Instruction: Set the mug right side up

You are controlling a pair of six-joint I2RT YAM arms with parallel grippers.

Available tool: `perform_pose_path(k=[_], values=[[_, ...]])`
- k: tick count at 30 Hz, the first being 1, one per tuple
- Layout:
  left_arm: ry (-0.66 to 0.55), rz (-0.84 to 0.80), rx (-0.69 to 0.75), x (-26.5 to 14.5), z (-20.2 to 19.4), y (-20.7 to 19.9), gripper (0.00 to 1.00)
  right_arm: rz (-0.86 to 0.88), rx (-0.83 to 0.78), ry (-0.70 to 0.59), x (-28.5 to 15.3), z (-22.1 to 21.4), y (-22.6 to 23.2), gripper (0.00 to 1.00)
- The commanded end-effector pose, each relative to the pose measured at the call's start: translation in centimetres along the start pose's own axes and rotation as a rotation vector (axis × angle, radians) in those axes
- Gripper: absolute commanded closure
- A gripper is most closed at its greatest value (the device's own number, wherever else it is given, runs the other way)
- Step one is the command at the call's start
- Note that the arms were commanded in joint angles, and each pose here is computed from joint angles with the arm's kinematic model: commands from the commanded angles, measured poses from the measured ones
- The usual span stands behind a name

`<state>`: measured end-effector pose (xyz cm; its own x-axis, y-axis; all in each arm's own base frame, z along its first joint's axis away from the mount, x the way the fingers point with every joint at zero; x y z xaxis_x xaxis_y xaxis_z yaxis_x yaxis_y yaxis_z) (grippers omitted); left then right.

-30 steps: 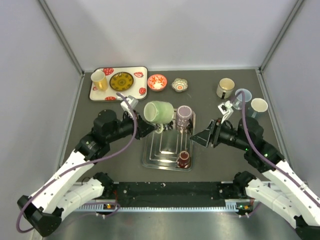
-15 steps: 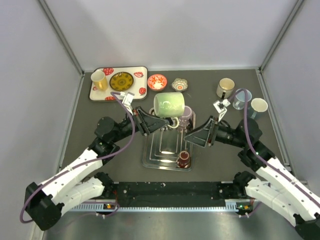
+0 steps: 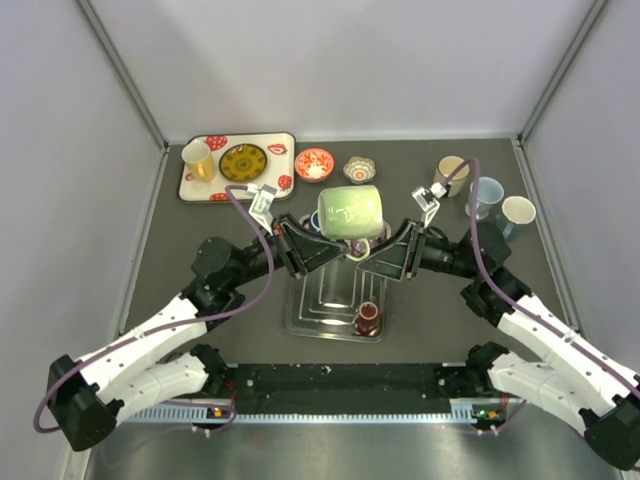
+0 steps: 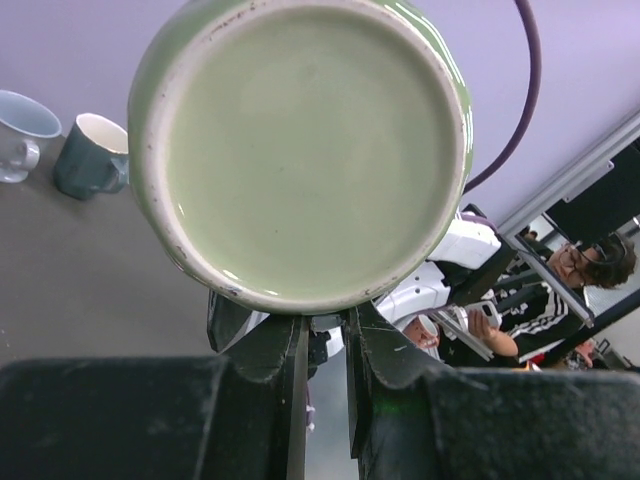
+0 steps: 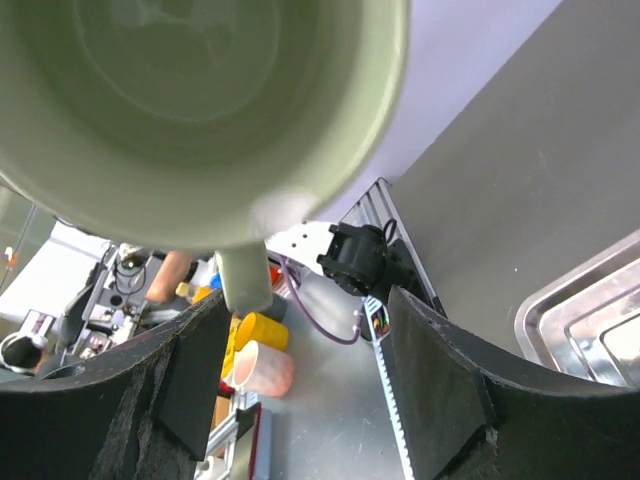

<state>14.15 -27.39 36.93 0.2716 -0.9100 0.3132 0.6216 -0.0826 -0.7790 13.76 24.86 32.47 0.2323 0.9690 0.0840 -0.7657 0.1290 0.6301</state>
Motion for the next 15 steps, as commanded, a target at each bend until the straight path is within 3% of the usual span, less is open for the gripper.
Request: perform_pose_path(k=[1,9,15], values=[[-0.027,-0.139,0.100,0.5,1.1,-4.0,1.00,0.135,-0.102,-0.096,-0.1,3.4,4.2,0.36],[0.021,-0.149,0.087,1.4,0.0,-4.1,1.00,0.119,-0.120,-0.110,0.1,4.2,4.3,0.37],[0.043,-0.145,0.075,1.7,-0.9,-3.8,1.00,0.147,-0.106,-0.103,0.6,4.2,4.4,0.59]])
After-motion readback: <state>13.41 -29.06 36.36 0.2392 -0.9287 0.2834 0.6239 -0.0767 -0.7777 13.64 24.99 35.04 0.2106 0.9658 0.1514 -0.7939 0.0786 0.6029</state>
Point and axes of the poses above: each gripper's point midway between its finger pads, its own x axis out along the fingers, its own y axis along the line the jaws close on, z = x × y, the point moved 3 cm from there along -x, back along the fingers, and after that the axes turned 12 degrees about -x, right-handed, at the moved point
